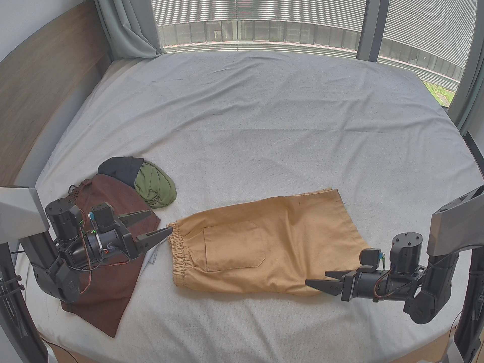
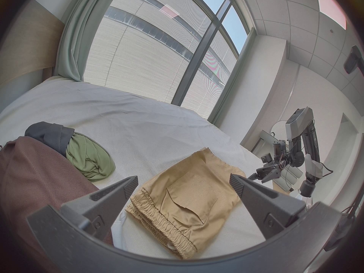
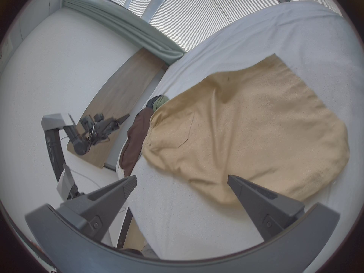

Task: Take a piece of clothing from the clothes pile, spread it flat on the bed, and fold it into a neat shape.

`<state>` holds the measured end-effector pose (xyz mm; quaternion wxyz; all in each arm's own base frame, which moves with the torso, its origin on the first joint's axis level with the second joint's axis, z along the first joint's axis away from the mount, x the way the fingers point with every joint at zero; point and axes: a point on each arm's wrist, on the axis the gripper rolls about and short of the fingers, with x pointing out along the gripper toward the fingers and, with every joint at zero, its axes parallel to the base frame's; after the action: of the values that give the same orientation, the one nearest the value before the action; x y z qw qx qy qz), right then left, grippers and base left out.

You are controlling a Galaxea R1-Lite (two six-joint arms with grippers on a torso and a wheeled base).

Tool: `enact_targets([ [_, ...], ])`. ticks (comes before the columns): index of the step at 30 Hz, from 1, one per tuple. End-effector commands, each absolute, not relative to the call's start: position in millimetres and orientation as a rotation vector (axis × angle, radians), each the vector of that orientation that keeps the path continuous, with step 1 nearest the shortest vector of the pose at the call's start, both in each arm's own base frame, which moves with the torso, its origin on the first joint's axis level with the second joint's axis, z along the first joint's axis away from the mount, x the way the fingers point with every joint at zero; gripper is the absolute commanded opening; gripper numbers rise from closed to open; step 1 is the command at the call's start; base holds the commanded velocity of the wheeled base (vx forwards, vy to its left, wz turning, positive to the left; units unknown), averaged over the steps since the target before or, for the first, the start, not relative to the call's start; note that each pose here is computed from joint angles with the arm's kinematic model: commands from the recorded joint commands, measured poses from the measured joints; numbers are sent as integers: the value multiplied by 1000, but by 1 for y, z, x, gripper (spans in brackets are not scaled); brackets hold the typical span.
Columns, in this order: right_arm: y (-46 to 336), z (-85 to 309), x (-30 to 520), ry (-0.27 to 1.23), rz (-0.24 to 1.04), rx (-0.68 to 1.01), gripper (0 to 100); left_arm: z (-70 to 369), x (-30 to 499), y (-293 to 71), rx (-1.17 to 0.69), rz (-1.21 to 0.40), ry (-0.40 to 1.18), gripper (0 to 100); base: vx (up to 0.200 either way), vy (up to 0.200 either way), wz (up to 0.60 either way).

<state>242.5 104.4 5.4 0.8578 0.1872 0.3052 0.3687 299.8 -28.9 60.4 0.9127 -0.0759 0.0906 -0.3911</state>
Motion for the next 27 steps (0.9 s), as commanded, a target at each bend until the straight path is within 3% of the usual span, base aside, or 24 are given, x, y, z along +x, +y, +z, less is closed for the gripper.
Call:
enact_targets([
  [1,94,1,254,628,723,414,100,60,300,-29,-156,-806,188,100,0,0,0],
  [17,79,-31,272,675,641,430,100,59,300,-30,-164,-807,195,100,0,0,0],
  [27,77,-30,273,661,642,412,100,58,301,-32,-167,-814,198,100,0,0,0],
])
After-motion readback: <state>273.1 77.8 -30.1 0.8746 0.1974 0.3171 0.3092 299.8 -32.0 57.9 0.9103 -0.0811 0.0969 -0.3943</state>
